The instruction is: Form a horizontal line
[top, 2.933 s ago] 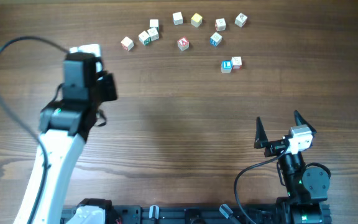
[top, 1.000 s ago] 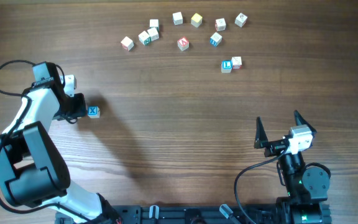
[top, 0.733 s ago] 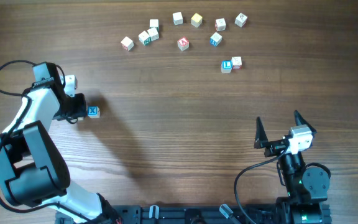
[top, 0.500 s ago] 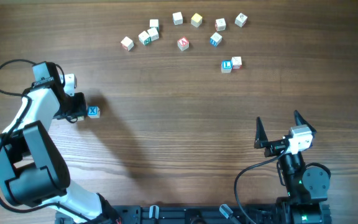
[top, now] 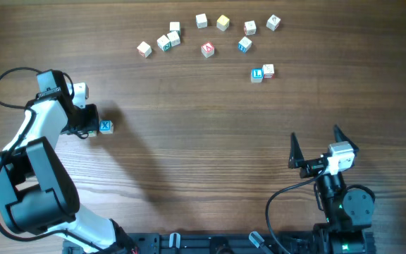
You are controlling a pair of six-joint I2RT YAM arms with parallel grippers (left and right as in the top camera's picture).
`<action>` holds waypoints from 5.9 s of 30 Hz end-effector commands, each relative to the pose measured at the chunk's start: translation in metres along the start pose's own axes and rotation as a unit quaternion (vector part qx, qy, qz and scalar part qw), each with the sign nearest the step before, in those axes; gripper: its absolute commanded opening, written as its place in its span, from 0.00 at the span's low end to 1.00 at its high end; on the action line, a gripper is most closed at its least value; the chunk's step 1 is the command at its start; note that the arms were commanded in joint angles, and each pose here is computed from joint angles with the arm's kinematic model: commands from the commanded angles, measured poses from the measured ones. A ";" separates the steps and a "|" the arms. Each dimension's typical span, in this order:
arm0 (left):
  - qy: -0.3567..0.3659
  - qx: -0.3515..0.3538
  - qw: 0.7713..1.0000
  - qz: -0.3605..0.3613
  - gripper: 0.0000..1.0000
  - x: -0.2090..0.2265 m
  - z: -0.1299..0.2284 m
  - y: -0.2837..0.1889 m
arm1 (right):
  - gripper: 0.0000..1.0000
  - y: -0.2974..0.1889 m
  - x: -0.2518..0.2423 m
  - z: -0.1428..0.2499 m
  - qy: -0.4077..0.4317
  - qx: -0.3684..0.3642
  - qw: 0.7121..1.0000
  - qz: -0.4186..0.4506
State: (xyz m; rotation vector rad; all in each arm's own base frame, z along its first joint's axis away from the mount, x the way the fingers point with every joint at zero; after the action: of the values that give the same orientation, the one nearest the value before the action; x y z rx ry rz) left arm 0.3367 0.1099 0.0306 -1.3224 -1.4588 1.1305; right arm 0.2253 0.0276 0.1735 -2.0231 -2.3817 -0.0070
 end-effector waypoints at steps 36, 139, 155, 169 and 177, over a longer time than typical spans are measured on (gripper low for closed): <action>-0.310 -0.063 0.948 -0.033 0.36 0.032 -0.019 0.003 | 1.00 0.000 0.000 -0.002 -0.008 -0.006 1.000 0.002; 0.055 -0.415 0.898 0.137 1.00 -0.334 -0.208 -0.010 | 1.00 0.000 0.000 -0.002 -0.007 -0.005 1.000 0.002; 0.094 -0.379 0.909 0.142 1.00 -0.345 -0.194 0.061 | 1.00 0.000 0.000 -0.002 -0.008 -0.006 1.000 0.002; 0.100 -0.398 0.897 0.162 0.49 -0.357 -0.200 0.034 | 1.00 0.000 0.000 -0.002 -0.007 -0.006 1.000 0.002; 0.085 -0.389 0.908 0.129 0.45 -0.332 -0.209 -0.022 | 1.00 0.000 0.000 -0.002 -0.007 -0.006 1.000 0.002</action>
State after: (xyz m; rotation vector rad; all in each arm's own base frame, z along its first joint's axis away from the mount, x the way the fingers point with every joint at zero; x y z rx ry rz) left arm 0.5557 -0.2173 0.0308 -2.1264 -1.6188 0.6075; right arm 0.2253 0.0276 0.1735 -2.0242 -2.3830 -0.0047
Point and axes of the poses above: each gripper's point midway between its finger pads, its own y axis out along the fingers, its own x axis along the line the jaws close on, z = x × y, the point moved 2 cm from there along -y, back along the fingers, and after that the axes turned 4 degrees about y, right-handed, at the moved point
